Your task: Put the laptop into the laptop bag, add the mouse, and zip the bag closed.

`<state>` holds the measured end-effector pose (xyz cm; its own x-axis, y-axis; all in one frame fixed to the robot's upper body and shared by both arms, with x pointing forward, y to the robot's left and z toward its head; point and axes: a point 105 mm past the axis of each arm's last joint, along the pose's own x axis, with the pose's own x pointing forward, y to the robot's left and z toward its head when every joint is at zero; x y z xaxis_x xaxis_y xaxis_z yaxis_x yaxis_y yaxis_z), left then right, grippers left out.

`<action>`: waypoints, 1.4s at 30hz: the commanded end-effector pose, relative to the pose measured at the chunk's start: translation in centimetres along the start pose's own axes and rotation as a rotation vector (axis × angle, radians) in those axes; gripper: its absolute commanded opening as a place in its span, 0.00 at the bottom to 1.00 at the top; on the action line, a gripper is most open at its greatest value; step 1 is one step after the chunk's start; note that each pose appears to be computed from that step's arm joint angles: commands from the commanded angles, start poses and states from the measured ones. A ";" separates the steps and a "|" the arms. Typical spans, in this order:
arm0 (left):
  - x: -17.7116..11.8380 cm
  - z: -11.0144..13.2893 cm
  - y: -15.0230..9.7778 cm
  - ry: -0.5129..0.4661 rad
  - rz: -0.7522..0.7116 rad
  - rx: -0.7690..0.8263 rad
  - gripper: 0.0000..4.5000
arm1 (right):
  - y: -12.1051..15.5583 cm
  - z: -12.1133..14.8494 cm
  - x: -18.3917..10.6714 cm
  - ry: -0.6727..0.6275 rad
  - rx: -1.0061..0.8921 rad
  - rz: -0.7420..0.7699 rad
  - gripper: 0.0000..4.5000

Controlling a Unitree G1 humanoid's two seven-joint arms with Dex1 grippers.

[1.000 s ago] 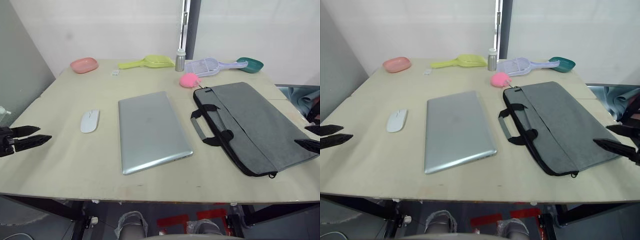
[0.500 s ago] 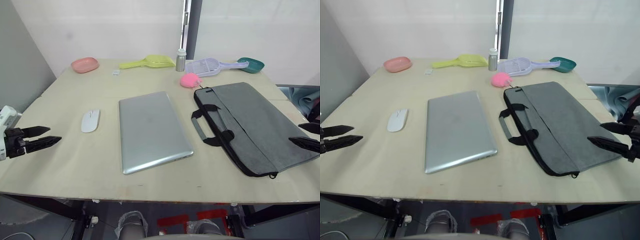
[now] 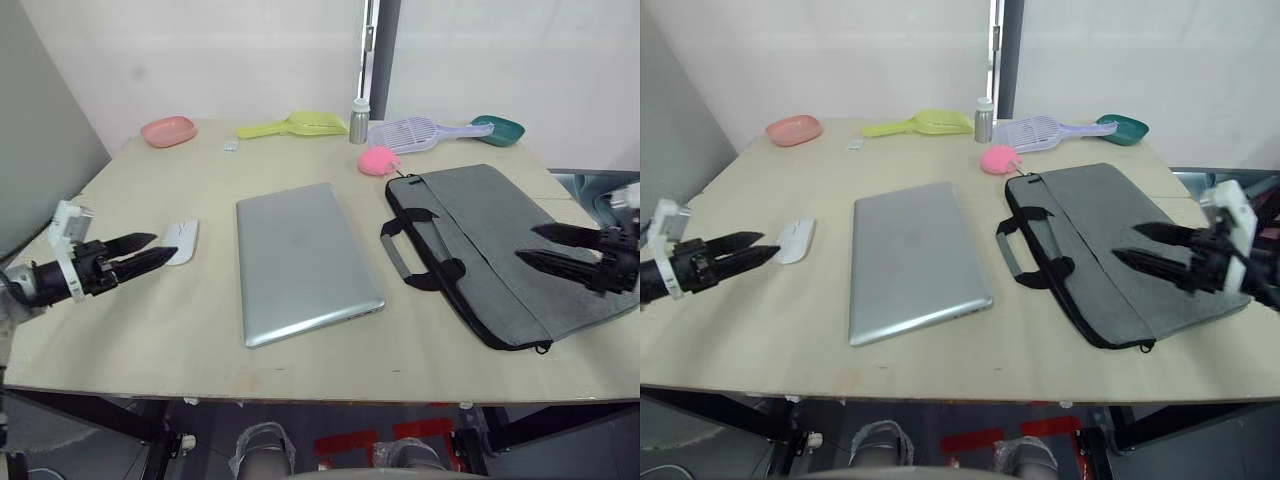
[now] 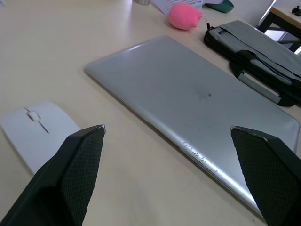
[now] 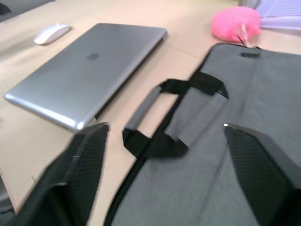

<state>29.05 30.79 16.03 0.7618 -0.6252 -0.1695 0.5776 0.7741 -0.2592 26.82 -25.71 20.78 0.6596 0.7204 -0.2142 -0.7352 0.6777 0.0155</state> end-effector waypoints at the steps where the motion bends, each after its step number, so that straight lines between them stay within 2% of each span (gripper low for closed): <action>1: 1.6 0.3 -0.5 -0.013 0.008 -0.101 1.00 | 1.5 1.7 3.3 -0.024 -0.087 0.067 0.59; 7: 3.7 -1.0 -0.2 0.060 0.043 -0.272 1.00 | 3.2 2.4 8.8 -0.005 -0.187 0.188 0.12; 9: 4.6 -1.4 -0.2 0.094 0.047 -0.333 1.00 | 3.8 2.1 10.5 0.021 -0.234 0.224 0.01; 11: 5.5 -2.1 -0.9 0.145 0.019 -0.372 1.00 | 3.6 1.5 12.1 0.060 -0.290 0.232 0.01; 14: 6.9 -3.4 -1.3 0.232 0.013 -0.424 1.00 | 1.5 0.2 15.3 0.139 -0.388 0.150 0.01; 18: 8.2 -3.5 -0.7 0.250 0.035 -0.512 1.00 | -0.6 -1.3 18.0 0.225 -0.471 0.082 0.01; 22: 8.5 -3.9 0.1 0.266 0.062 -0.568 1.00 | -2.6 -1.4 19.8 0.243 -0.481 0.002 0.01; 29: 9.8 -4.6 -0.8 0.282 0.008 -0.649 1.00 | -1.8 -2.2 22.7 0.268 -0.543 0.048 0.01; 32: 10.6 -4.3 -1.4 0.258 -0.033 -0.710 1.00 | -1.1 -2.7 23.7 0.293 -0.569 0.082 0.01; 37: 10.5 -6.3 -1.6 0.347 -0.009 -0.684 1.00 | -0.3 -3.7 25.1 0.349 -0.626 0.093 0.01; 42: 10.5 -6.7 -1.4 0.349 -0.002 -0.696 1.00 | 1.5 -4.6 26.3 0.357 -0.621 0.156 0.01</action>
<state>35.17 22.89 10.64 0.6059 -0.7087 -0.3615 0.2421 0.5971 -0.7647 42.61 -7.65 10.35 0.5520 0.6126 -0.5656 -0.8284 0.3259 -0.4556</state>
